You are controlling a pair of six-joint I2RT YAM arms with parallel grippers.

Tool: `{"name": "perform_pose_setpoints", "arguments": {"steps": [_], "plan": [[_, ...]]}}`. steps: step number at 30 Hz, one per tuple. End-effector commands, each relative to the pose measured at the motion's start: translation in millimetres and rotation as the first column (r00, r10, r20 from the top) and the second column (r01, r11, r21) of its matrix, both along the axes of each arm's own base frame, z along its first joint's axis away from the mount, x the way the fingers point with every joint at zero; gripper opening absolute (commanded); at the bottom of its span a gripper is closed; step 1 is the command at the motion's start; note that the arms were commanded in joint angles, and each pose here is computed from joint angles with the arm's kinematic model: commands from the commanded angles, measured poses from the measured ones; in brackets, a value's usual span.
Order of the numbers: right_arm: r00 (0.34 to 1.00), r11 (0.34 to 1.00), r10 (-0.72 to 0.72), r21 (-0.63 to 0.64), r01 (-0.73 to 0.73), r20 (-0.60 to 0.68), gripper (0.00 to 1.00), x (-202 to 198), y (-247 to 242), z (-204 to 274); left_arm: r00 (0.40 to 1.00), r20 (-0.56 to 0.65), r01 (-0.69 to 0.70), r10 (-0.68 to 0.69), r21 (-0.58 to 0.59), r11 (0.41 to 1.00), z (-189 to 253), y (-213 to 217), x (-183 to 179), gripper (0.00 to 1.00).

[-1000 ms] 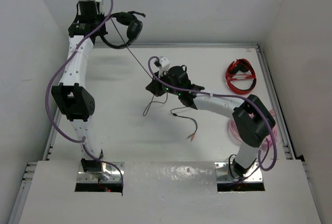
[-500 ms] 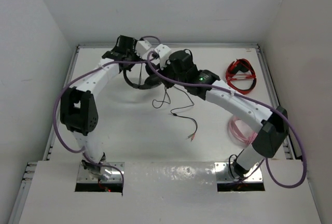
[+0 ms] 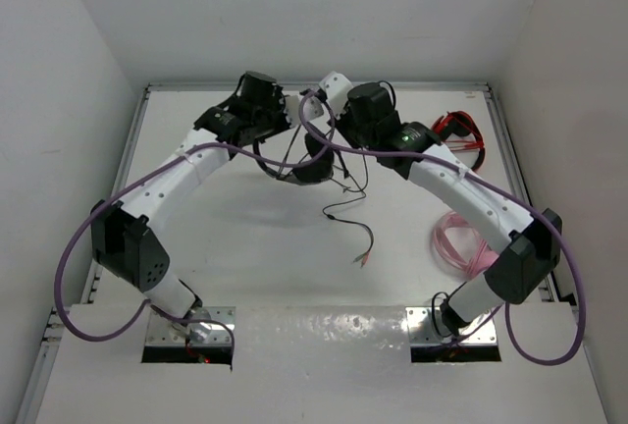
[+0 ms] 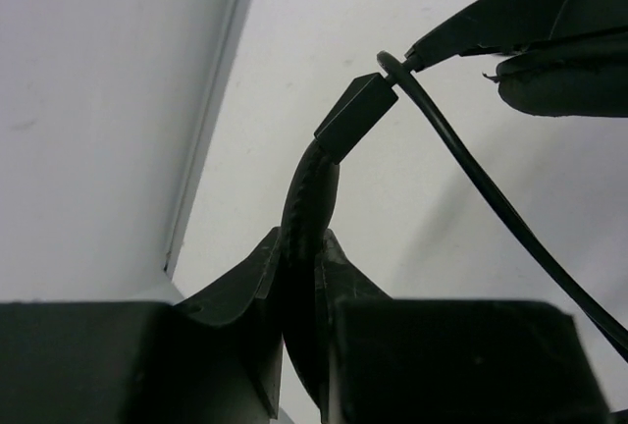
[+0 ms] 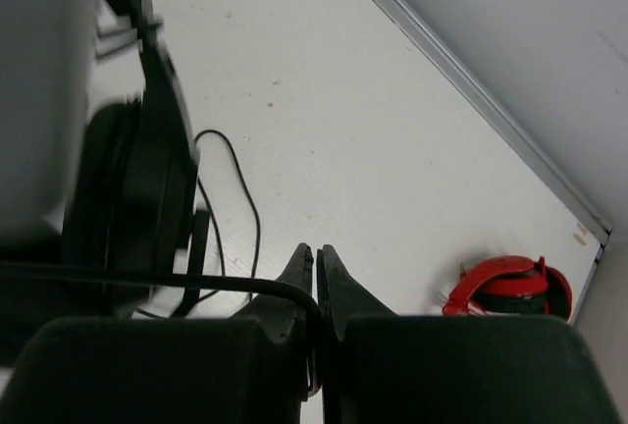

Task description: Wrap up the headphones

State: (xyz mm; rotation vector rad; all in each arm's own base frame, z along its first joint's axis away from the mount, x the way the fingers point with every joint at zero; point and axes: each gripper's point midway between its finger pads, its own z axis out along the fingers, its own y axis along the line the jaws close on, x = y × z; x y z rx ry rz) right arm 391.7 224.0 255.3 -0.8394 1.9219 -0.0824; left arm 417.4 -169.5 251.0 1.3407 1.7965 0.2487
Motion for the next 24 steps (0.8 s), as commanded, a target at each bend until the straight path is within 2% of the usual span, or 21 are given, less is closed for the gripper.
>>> {"name": "perform_pose_setpoints", "arguments": {"steps": [1,3,6,10,15,19,23,24], "plan": [[0.969,0.996,-0.087,0.053,0.077,0.229,0.00,27,-26,73,0.992,-0.080,0.101,-0.095,0.083,0.991,-10,-5,-33,0.00],[0.957,0.987,-0.064,0.161,0.018,0.284,0.00,38,-16,90,0.981,-0.151,0.126,-0.126,-0.011,0.992,-11,-22,-42,0.00],[0.951,0.938,-0.049,0.340,-0.061,0.305,0.00,43,4,102,0.962,-0.253,0.050,-0.097,-0.189,0.981,1,-42,-54,0.00],[0.956,0.894,-0.067,0.442,-0.069,0.285,0.00,56,10,95,0.936,-0.323,0.018,-0.143,-0.361,0.932,29,-64,-75,0.00],[0.983,0.759,-0.025,0.643,-0.101,0.184,0.00,72,21,87,0.898,-0.396,-0.014,-0.194,-0.464,0.885,44,-77,-98,0.00],[0.984,0.701,0.058,0.695,-0.159,0.167,0.00,75,35,78,0.885,-0.419,-0.053,-0.205,-0.527,0.848,62,-83,-105,0.00],[0.976,0.628,0.168,0.748,-0.216,0.141,0.10,67,52,59,0.888,-0.425,-0.112,-0.177,-0.572,0.813,80,-81,-99,0.00],[0.972,0.601,0.193,0.767,-0.225,0.135,0.17,66,58,54,0.892,-0.421,-0.133,-0.163,-0.590,0.797,90,-80,-96,0.00]]}}
